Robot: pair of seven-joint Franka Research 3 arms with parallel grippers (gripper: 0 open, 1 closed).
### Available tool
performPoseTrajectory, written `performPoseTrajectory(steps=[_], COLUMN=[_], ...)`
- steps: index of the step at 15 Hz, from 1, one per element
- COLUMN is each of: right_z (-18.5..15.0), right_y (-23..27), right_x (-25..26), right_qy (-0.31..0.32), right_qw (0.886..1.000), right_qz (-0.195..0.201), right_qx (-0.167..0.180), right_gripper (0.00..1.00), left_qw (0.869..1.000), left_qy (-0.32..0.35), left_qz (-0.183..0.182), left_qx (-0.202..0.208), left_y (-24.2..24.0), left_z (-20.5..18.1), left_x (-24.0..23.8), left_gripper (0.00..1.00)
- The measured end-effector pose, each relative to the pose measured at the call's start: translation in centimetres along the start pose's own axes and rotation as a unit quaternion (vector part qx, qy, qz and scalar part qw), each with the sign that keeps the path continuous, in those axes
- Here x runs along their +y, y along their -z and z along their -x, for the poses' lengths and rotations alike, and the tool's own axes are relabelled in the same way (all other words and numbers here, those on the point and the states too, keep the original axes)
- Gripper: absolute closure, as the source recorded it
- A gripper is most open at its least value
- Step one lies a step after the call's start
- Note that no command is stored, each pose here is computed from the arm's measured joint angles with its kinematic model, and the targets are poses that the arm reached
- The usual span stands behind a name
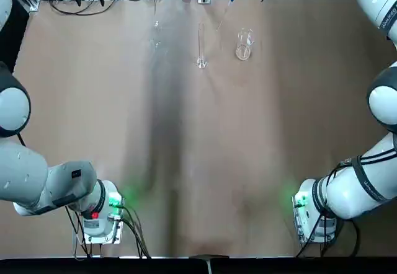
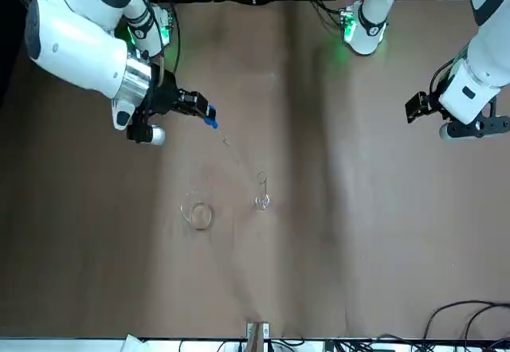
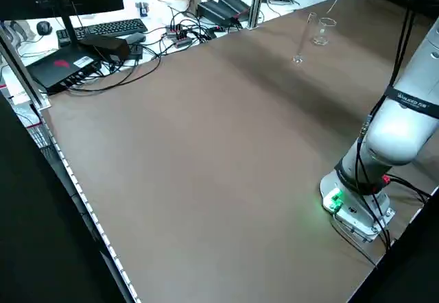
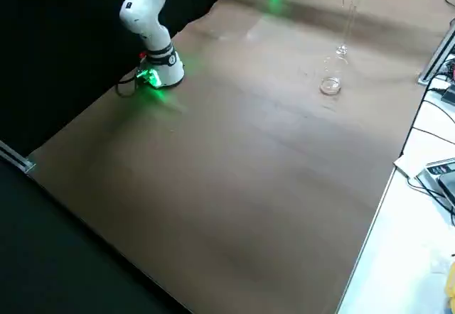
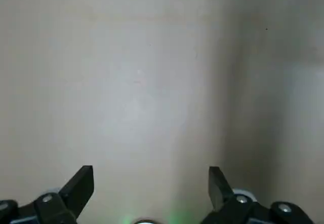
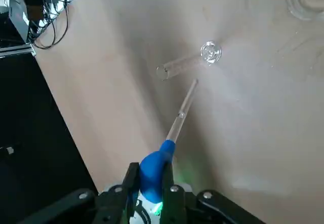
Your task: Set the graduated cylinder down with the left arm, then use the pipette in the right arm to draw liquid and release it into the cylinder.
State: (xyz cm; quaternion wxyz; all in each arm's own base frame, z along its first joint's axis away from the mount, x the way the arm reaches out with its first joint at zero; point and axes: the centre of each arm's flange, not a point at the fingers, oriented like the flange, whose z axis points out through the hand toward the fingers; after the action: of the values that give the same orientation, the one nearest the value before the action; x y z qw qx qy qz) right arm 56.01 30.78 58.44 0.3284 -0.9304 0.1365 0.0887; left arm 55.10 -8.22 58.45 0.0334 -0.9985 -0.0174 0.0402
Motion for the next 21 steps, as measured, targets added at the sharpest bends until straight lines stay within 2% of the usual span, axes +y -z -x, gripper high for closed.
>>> performPoseTrajectory(steps=[6,13,21], right_z=[1.2,1.2,2.5], right_y=[-0.4,0.7,-0.7], right_x=[-1.5,-2.5,-4.5], right_qy=[-0.002,0.001,0.018], right_qw=[1.0,0.999,0.998], right_qz=[-0.02,-0.043,-0.061], right_qx=[-0.012,0.007,0.027], right_gripper=[0.77,0.77,0.77], left_qw=[1.0,1.0,1.0], left_qy=[-0.002,-0.002,-0.002], left_qz=[0.0,0.0,0.001], left_qx=[0.0,0.0,-0.002], left_y=[0.0,-0.1,-0.2], left_z=[0.0,0.0,-0.1], left_x=[0.2,0.2,0.2], left_gripper=[0.0,0.0,0.0])
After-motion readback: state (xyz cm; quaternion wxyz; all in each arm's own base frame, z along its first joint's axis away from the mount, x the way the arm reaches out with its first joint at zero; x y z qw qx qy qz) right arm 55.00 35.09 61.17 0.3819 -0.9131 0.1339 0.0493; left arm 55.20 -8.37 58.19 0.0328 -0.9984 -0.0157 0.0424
